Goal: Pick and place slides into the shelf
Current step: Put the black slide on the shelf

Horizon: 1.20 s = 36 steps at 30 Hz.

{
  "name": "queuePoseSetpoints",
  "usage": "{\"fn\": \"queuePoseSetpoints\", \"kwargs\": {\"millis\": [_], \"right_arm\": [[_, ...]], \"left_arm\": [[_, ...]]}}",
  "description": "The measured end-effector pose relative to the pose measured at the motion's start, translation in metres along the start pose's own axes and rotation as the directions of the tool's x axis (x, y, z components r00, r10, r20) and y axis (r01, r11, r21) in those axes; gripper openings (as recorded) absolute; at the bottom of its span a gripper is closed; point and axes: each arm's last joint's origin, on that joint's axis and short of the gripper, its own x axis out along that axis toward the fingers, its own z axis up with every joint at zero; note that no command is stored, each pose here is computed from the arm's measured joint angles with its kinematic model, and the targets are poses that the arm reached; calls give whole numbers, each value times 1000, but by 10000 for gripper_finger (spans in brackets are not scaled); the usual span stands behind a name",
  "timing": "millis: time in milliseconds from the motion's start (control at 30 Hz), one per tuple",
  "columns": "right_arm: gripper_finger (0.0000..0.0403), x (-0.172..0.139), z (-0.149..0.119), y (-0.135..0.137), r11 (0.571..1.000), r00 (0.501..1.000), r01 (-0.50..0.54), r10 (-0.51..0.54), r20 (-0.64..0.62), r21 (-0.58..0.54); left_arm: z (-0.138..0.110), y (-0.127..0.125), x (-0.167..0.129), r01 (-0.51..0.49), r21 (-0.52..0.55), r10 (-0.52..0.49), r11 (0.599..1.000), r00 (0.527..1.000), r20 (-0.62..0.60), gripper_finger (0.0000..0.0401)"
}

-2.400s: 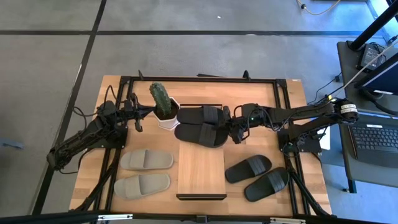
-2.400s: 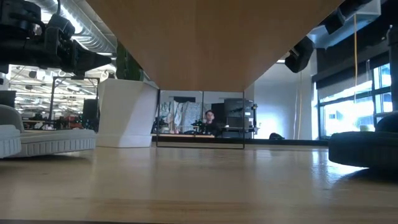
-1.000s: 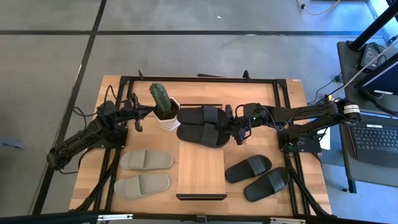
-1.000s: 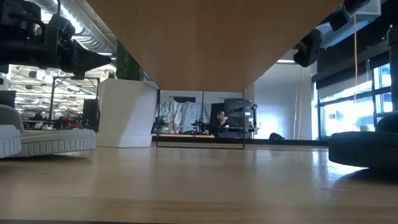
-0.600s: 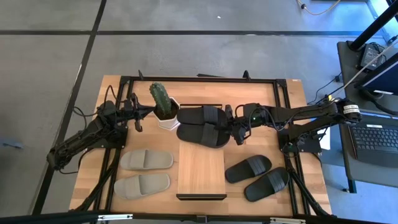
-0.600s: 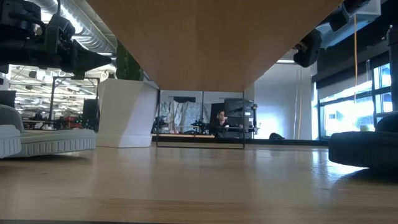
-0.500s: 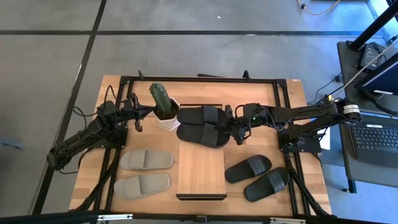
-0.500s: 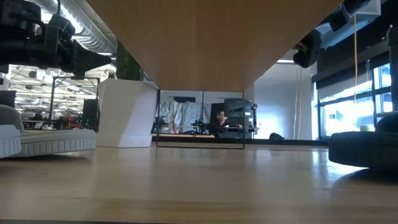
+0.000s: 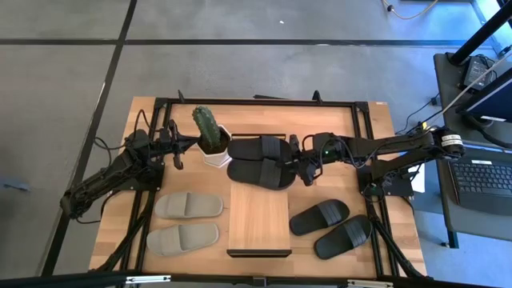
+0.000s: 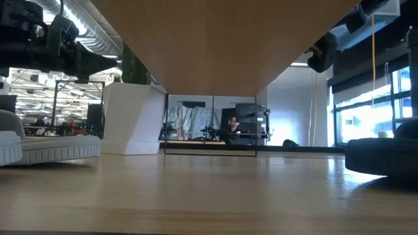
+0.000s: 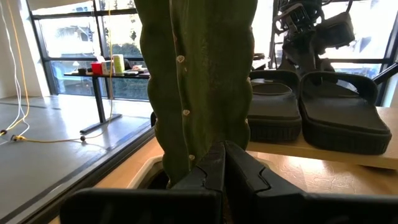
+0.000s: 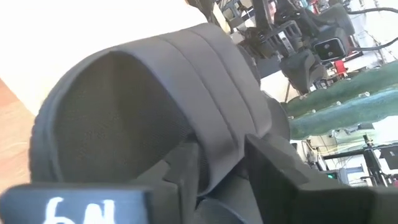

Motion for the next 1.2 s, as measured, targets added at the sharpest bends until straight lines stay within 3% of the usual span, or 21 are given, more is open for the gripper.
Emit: {"fn": "queuePoseSetpoints", "kwargs": {"millis": [200, 633, 1200], "right_arm": [[163, 0, 4, 0, 999, 998, 50, -49, -45, 10], [165, 0, 11, 5, 988, 969, 154, -151, -198, 0], [165, 0, 17, 9, 989, 968, 150, -150, -203, -15]], "left_arm": [[0, 0, 0, 0, 0, 0, 1000, 1000, 0, 0], [0, 0, 0, 0, 0, 0, 1000, 1000, 0, 0], [0, 0, 0, 0, 0, 0, 1000, 1000, 0, 0]]}}
